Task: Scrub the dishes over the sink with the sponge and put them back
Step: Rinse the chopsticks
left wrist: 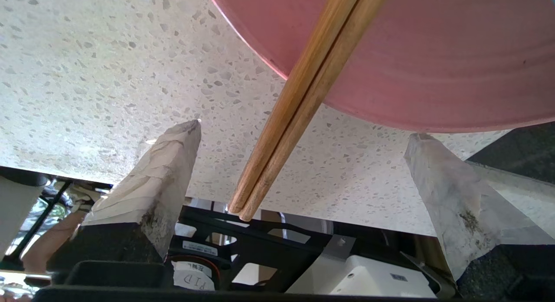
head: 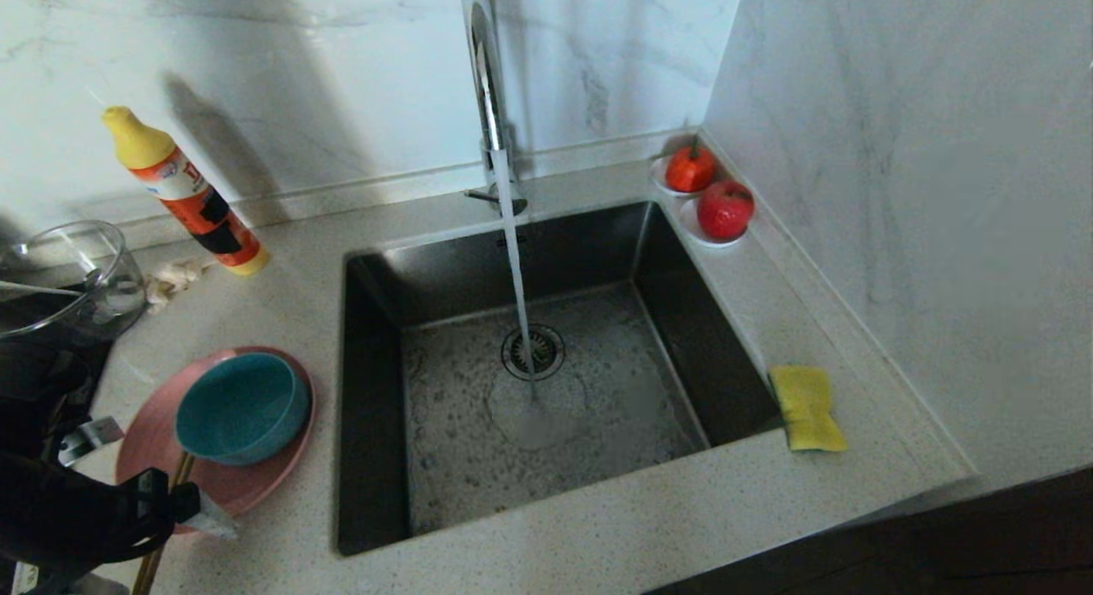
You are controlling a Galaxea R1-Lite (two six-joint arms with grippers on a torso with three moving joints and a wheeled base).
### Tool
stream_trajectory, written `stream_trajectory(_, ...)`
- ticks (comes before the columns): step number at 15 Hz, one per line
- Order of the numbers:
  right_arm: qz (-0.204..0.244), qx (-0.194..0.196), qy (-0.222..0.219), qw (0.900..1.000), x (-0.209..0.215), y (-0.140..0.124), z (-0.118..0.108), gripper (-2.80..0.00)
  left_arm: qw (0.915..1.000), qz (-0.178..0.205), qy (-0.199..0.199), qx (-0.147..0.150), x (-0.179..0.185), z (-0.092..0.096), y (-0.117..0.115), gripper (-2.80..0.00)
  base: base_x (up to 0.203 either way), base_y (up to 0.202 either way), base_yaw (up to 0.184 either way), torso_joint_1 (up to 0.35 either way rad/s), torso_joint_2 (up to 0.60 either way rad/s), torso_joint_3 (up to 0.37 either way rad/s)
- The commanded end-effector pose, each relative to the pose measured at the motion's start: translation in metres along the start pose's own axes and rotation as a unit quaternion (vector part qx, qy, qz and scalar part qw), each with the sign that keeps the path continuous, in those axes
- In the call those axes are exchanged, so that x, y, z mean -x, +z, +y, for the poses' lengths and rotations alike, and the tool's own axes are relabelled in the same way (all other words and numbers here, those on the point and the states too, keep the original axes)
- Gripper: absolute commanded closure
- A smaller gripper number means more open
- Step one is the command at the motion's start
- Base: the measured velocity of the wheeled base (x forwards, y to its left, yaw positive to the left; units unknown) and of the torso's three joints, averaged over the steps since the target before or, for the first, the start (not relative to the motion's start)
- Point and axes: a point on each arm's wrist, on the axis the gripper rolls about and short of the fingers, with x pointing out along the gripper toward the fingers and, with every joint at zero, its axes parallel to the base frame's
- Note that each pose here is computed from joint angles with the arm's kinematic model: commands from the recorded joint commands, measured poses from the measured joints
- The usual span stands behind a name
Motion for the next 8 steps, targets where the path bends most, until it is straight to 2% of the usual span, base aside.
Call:
stream_trajectory(1, 0.0, 0.001, 0.0, 1.0, 0.0, 0.0, 0.0, 0.0, 1.0, -0.001, -0.001, 0.001, 0.0015, 0.0, -0.0012, 0.0, 0.0, 0.0, 0.0, 0.0, 0.0, 0.0)
stream_trajectory(8, 0.0, 0.001, 0.001, 1.0, 0.0, 0.0, 0.0, 0.0, 1.0, 0.002, 0.002, 0.004, 0.0008, 0.0012, -0.0045, 0.0, 0.0, 0.0, 0.0, 0.0, 0.0, 0.0)
